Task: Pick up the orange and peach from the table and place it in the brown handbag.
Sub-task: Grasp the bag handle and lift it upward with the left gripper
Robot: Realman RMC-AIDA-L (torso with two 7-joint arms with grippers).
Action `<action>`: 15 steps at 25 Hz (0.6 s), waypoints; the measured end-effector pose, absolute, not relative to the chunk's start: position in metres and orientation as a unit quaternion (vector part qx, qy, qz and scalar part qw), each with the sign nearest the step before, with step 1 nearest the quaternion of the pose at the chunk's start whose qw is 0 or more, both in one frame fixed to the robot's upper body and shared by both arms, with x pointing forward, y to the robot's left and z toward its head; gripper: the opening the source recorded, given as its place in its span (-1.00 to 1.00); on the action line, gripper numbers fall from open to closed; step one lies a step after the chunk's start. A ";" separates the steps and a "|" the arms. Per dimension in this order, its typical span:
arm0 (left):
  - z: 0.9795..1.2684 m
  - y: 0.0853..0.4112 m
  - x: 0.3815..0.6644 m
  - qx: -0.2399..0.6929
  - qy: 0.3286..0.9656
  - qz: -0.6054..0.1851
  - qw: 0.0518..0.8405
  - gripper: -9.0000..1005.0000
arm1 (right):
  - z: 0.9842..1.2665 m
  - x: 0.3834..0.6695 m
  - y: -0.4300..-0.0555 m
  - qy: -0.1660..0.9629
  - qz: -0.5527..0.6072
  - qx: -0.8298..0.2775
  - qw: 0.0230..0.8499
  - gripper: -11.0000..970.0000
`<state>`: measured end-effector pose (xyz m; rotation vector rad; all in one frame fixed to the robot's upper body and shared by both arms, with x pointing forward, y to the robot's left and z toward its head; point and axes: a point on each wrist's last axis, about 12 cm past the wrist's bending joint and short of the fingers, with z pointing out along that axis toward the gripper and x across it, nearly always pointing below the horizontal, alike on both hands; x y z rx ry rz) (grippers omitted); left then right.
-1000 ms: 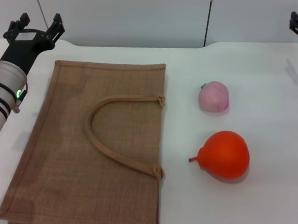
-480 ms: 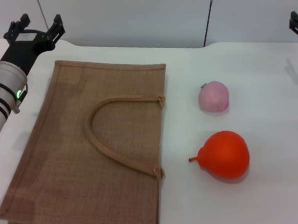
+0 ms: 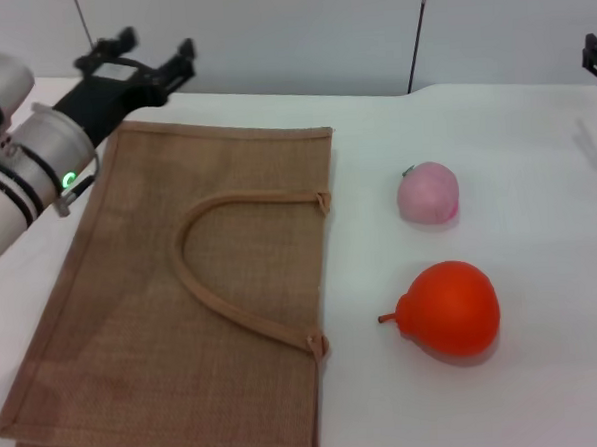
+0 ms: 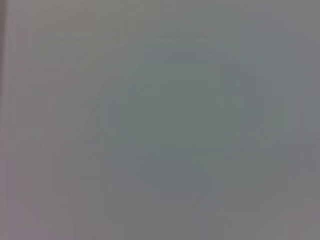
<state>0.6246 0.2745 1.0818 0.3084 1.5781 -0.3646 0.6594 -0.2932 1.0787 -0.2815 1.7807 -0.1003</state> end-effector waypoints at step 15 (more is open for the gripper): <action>1.085 0.281 0.619 0.260 0.769 -0.218 0.543 0.41 | 1.076 0.657 -0.296 0.777 -0.045 -0.121 0.617 0.52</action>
